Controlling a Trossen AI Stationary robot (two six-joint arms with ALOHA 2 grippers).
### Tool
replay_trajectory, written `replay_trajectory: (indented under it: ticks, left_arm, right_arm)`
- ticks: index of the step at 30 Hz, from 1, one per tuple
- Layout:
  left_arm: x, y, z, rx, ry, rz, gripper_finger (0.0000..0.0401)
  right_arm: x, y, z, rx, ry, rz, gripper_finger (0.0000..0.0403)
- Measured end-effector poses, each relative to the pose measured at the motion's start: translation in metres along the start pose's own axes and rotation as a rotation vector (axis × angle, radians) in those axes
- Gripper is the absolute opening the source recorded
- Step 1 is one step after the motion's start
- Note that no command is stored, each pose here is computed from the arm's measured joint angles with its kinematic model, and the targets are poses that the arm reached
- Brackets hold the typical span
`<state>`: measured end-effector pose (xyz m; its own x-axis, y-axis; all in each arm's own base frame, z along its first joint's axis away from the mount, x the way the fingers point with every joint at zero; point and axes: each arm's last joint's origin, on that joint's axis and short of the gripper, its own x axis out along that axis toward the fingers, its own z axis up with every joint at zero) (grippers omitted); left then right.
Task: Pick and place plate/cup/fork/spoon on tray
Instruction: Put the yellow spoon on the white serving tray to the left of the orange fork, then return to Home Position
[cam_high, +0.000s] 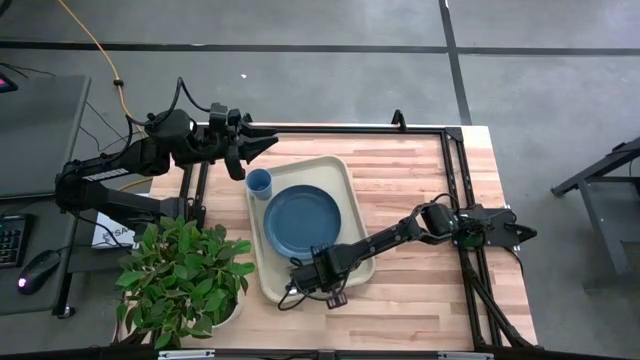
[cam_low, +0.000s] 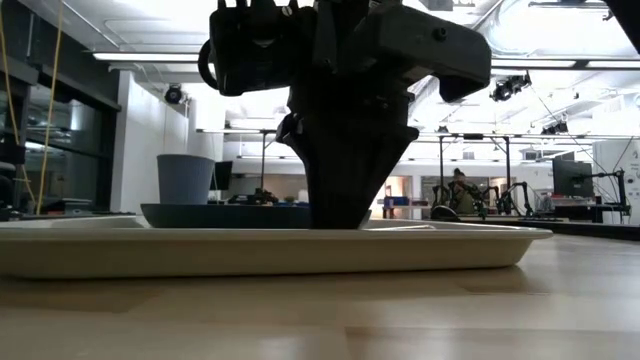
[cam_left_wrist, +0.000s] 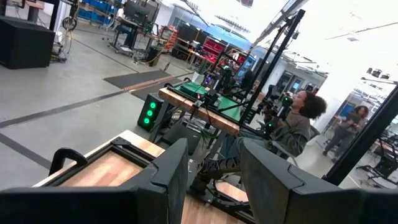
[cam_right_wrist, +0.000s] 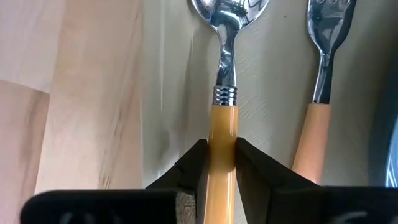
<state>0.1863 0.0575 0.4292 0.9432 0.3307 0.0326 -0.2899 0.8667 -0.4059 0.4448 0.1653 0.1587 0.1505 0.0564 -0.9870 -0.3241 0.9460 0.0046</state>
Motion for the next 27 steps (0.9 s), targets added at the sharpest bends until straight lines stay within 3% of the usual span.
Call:
replay_trajectory:
  ticks: [8, 17, 23, 27]
  left_arm:
    - [0.0, 0.0, 0.0, 0.0, 0.0, 0.0, 0.0129]
    - [0.0, 0.0, 0.0, 0.0, 0.0, 0.0, 0.0129]
    - [0.0, 0.0, 0.0, 0.0, 0.0, 0.0, 0.0129]
    - [0.0, 0.0, 0.0, 0.0, 0.0, 0.0, 0.0129]
  right_arm:
    - [0.0, -0.004, 0.0, 0.059, -0.001, -0.019, 0.0098]
    - [-0.003, -0.005, -0.002, 0.043, 0.014, -0.018, 0.0139]
    - [-0.043, -0.009, -0.015, 0.033, 0.062, -0.01, 0.0184]
    - [-0.069, -0.01, -0.043, 0.074, 0.098, -0.033, 0.0202]
